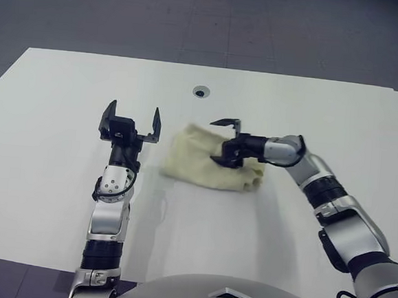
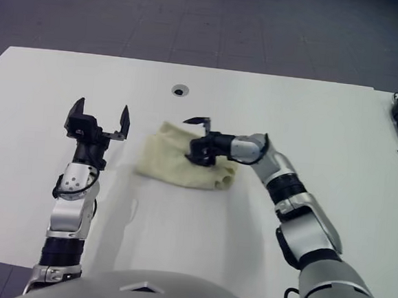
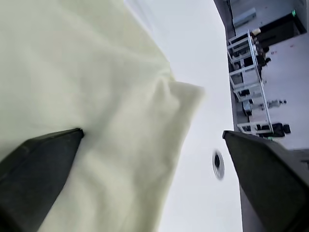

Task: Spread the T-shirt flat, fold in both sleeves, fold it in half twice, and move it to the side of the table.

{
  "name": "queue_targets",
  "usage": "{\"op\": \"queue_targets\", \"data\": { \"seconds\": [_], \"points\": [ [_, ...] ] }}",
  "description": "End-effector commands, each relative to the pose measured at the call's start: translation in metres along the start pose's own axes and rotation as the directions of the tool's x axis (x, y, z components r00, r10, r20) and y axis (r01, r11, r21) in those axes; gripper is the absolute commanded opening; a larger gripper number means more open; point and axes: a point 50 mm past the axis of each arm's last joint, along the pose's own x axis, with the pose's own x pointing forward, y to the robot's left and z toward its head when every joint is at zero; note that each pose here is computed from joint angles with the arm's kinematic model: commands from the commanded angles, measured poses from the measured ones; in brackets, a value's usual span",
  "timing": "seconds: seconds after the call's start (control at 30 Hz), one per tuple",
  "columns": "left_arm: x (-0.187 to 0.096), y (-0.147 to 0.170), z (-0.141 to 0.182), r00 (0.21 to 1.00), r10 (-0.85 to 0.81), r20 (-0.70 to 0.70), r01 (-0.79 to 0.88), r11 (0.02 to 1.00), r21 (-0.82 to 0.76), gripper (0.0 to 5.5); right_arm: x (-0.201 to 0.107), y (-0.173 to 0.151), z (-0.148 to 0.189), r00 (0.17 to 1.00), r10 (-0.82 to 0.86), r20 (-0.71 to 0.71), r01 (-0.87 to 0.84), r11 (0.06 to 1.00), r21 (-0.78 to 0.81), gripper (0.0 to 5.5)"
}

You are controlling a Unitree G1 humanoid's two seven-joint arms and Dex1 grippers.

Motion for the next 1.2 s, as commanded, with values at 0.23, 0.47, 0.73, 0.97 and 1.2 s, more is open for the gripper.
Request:
{"op": "queue_targets", "data": {
  "seconds": [0.23, 0.47, 0.73, 0.97, 1.2],
  "points": [
    [-0.031, 0.000, 0.007, 0.999, 0.035, -0.017, -0.034, 0.997, 0.062, 5.40, -0.192, 0.087, -0.128, 0.676, -0.210, -0.706, 0.737, 0.195, 0.647, 5.39],
    [-0.040, -0.005, 0.002, 0.998, 0.024, -0.061, -0.020, 0.998, 0.064, 5.40, -0.196, 0.110, -0.115, 0.615, -0.228, -0.755, 0.786, 0.107, 0.609, 5.39],
    [-0.028, -0.011, 0.018, 0.999, -0.016, 0.037, 0.013, 0.995, 0.098, 5.40, -0.175, -0.003, -0.056, 0.432, -0.814, -0.389, 0.867, 0.256, 0.427, 5.39],
    [-0.010, -0.037, 0.040, 0.986, -0.096, 0.139, 0.091, 0.995, 0.042, 5.40, -0.093, 0.000, 0.018, 0.336, -0.937, -0.096, 0.729, 0.194, 0.656, 5.39],
    [-0.012, -0.052, 0.016, 0.987, -0.149, 0.065, 0.152, 0.987, -0.047, 5.40, -0.046, 0.046, 0.037, 0.297, -0.935, -0.193, 0.617, 0.034, 0.786, 5.39]
  ]
}}
